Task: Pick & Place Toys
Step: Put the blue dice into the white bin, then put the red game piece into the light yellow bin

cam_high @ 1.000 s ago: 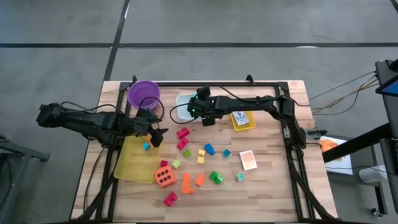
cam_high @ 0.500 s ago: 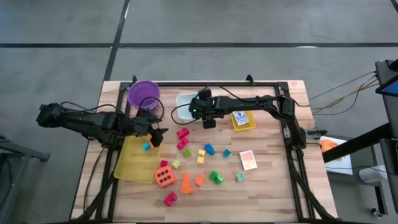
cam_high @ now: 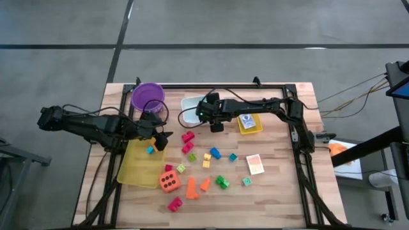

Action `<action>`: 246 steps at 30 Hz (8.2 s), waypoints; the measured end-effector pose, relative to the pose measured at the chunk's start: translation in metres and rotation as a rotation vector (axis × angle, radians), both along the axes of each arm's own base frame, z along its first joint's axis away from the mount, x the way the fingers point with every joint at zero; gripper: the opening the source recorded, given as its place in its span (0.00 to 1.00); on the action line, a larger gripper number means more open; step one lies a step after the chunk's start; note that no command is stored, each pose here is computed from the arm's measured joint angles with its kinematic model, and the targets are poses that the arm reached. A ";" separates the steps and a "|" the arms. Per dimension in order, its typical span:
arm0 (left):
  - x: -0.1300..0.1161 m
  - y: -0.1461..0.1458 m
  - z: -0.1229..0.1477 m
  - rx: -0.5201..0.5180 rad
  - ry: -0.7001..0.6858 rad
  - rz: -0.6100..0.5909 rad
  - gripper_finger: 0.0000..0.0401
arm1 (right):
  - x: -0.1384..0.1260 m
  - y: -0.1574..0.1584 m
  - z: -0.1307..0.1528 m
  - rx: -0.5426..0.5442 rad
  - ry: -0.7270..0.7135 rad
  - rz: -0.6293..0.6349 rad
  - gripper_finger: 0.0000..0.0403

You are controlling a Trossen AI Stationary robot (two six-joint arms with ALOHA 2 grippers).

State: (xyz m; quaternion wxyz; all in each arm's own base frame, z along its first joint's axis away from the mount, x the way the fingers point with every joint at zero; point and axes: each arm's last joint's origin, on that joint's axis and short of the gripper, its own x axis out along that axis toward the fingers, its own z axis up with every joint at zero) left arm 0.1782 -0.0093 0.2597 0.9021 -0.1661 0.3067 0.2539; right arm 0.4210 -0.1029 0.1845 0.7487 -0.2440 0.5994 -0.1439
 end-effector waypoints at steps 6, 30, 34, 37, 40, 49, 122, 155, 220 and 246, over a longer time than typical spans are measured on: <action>0.000 0.000 0.000 0.000 0.000 0.000 0.71 | 0.000 0.000 0.000 0.032 -0.012 0.008 0.49; 0.000 0.000 0.000 0.001 0.000 -0.001 0.70 | -0.001 -0.004 0.001 0.031 -0.055 -0.091 0.98; 0.000 0.000 0.000 0.002 0.001 -0.002 0.70 | -0.004 -0.003 0.007 0.022 -0.056 -0.087 0.98; 0.000 0.000 0.000 0.002 0.001 -0.002 0.70 | -0.006 0.001 0.018 0.013 -0.082 -0.081 0.99; 0.000 0.000 0.000 0.002 0.001 -0.002 0.70 | -0.007 0.006 0.033 0.005 -0.126 -0.072 0.99; 0.003 0.000 -0.004 -0.017 -0.010 0.013 0.70 | -0.027 0.022 0.094 0.024 -0.346 -0.131 0.99; 0.151 0.003 -0.107 -0.335 0.672 -0.086 0.71 | -0.186 0.146 0.085 0.460 -0.968 -0.217 0.99; 0.145 0.010 -0.125 -0.387 0.664 -0.120 0.29 | -0.185 0.149 0.086 0.467 -0.979 -0.201 0.99; -0.023 -0.060 -0.082 -0.643 0.791 0.147 0.29 | -0.185 0.149 0.086 0.468 -0.981 -0.201 0.99; -0.002 -0.056 -0.115 -0.572 0.821 0.139 0.29 | -0.185 0.149 0.086 0.468 -0.981 -0.201 0.99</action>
